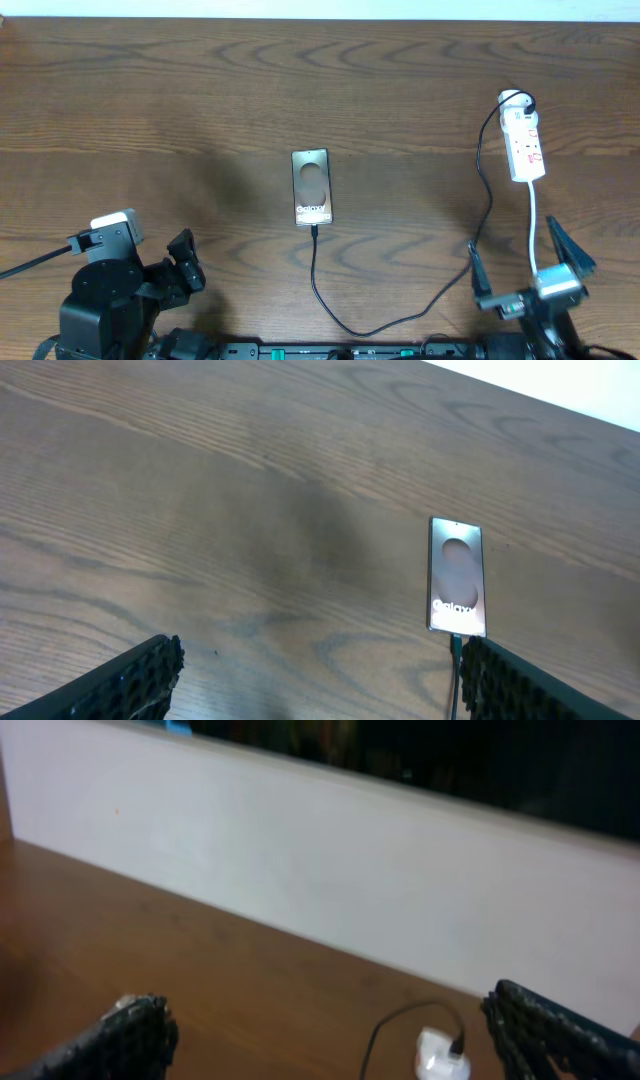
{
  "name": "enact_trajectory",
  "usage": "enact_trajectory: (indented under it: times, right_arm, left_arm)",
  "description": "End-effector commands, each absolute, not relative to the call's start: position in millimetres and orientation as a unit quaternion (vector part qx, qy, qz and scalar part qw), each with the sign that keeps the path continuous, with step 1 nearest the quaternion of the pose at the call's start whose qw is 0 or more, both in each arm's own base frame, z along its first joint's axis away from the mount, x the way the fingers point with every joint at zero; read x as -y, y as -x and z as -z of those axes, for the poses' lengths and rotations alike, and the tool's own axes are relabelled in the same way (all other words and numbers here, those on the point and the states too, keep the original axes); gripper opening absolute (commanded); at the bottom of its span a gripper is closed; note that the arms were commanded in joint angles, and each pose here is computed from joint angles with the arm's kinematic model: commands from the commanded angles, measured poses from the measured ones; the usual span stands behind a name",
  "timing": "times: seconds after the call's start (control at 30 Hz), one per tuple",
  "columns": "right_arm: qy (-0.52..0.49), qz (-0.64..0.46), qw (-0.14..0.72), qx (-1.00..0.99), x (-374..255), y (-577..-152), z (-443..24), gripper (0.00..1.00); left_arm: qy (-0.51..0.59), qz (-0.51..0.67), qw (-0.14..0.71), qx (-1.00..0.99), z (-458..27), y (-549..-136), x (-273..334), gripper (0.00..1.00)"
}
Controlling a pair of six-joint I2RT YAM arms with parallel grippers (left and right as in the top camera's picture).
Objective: Plug charger to phone and switch on socket
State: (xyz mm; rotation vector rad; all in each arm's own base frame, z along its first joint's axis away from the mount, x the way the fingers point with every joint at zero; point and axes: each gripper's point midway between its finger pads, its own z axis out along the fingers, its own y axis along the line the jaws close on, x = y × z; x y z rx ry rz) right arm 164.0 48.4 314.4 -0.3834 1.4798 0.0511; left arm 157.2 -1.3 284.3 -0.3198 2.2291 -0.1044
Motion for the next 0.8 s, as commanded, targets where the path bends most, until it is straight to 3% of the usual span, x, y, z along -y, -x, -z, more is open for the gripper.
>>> enact_trajectory:
  times: [0.0,0.5,0.77]
  right_arm:
    - [0.168,-0.035,0.722,-0.671,-51,-183,-295,0.99]
    - [0.138,-0.026,0.716,-0.684,-44,-237,-199,0.99]
    - [0.123,-0.015,0.682,-0.721,-37,-244,-158,0.99]
  left_arm:
    - [0.135,0.035,0.429,-0.893,-283,-157,-2,0.91]
    - [0.135,0.035,0.429,-0.893,-283,-157,-2,0.91]
    - [0.135,0.035,0.429,-0.893,-283,-157,-2,0.91]
